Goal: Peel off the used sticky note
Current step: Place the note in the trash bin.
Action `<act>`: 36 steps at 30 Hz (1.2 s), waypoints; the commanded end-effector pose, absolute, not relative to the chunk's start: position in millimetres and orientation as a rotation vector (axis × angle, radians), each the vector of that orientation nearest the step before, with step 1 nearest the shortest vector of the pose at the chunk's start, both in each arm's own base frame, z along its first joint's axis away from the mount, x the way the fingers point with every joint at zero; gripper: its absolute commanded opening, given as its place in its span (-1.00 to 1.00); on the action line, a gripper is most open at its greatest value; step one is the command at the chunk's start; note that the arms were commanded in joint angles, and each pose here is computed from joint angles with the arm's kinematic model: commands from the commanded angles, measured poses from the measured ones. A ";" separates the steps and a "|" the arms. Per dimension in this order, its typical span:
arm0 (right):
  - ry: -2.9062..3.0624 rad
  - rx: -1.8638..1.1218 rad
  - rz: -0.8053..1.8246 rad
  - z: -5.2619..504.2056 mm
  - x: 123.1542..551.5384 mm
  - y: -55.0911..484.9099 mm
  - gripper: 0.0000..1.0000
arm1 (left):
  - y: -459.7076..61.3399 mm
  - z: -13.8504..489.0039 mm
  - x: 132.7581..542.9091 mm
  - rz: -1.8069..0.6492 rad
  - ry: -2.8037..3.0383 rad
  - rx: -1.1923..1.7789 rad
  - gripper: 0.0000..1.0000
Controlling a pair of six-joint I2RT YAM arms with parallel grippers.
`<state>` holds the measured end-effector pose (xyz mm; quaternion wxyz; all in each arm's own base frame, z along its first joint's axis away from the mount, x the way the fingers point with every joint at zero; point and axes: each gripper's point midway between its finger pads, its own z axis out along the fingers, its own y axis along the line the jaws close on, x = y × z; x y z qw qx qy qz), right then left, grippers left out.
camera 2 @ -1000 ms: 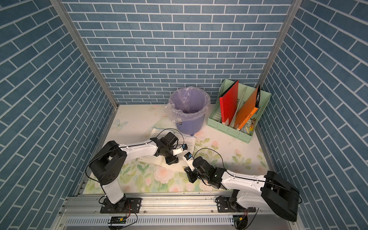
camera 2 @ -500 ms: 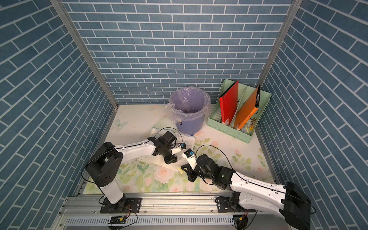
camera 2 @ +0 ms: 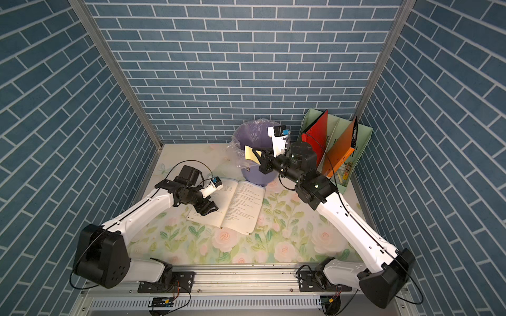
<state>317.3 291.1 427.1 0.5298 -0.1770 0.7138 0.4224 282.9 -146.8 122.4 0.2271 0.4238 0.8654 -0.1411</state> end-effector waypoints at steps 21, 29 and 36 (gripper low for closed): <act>1.970 -0.215 0.605 364.7 484.3 278.8 0.95 | -101.7 121.3 272.5 -0.414 2.441 0.996 0.59; 1.919 -0.350 0.570 390.6 461.3 290.3 0.99 | -99.6 121.6 277.0 -0.389 2.439 0.980 0.60; 1.929 -0.668 0.297 372.2 435.9 318.4 0.99 | -99.0 129.1 282.8 -0.369 2.417 0.953 0.60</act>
